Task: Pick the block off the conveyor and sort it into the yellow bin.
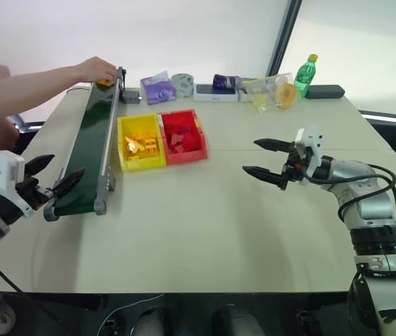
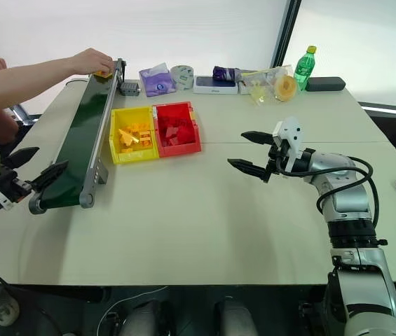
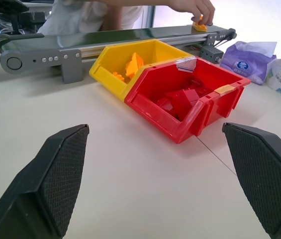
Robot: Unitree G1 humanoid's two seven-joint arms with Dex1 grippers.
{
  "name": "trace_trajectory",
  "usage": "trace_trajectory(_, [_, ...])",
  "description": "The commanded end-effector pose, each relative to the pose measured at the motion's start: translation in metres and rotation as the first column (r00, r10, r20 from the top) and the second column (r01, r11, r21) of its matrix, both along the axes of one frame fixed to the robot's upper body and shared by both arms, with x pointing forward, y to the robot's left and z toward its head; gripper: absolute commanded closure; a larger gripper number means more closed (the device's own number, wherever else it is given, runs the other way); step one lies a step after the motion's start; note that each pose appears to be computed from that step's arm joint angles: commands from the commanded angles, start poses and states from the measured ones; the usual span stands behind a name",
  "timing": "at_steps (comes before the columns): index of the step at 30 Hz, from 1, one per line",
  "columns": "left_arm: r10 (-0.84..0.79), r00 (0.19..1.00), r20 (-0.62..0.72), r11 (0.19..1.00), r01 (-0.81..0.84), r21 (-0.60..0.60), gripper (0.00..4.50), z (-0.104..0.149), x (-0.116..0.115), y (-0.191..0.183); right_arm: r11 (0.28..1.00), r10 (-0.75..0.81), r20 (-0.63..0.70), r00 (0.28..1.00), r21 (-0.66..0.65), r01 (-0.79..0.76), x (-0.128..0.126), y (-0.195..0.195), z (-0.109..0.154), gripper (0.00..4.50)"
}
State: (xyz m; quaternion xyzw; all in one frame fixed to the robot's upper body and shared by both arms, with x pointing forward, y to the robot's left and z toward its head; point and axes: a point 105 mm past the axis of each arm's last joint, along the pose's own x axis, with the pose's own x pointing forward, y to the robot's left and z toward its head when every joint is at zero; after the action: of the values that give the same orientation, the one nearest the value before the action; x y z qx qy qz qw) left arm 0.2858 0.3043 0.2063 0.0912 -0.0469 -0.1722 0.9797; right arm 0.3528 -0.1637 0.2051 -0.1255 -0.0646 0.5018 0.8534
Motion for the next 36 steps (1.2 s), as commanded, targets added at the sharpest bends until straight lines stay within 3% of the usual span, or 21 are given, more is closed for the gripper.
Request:
trace_trajectory(1, [-0.004, 0.999, 0.054, 1.000, 0.003, 0.002, 0.10, 0.012, -0.009, -0.001, 1.000, -0.005, 0.042, 0.999, -0.007, 0.005, -0.003, -0.005, 0.011, 0.00])
trace_trajectory(6, [0.019, 0.999, 0.037, 0.999, -0.020, 0.040, 0.10, 0.009, -0.009, -0.003, 1.000, -0.013, 0.041, 0.999, -0.010, 0.014, -0.003, -0.006, 0.010, 0.00])
trace_trajectory(23, [0.040, 0.998, 0.046, 0.999, -0.039, -0.013, 0.10, 0.007, -0.013, -0.001, 1.000, 0.002, 0.039, 0.999, -0.003, -0.002, -0.007, -0.003, 0.014, 0.00])
trace_trajectory(31, [0.159, 0.977, 0.143, 0.987, -0.156, -0.032, 0.10, 0.014, -0.019, 0.008, 1.000, 0.019, 0.043, 0.999, 0.008, -0.020, -0.008, 0.002, 0.015, 0.00])
trace_trajectory(36, [0.255, 0.953, 0.165, 0.967, -0.250, -0.049, 0.10, 0.003, -0.035, 0.008, 0.999, 0.032, 0.052, 0.998, 0.017, -0.033, -0.011, 0.004, 0.017, 0.00])
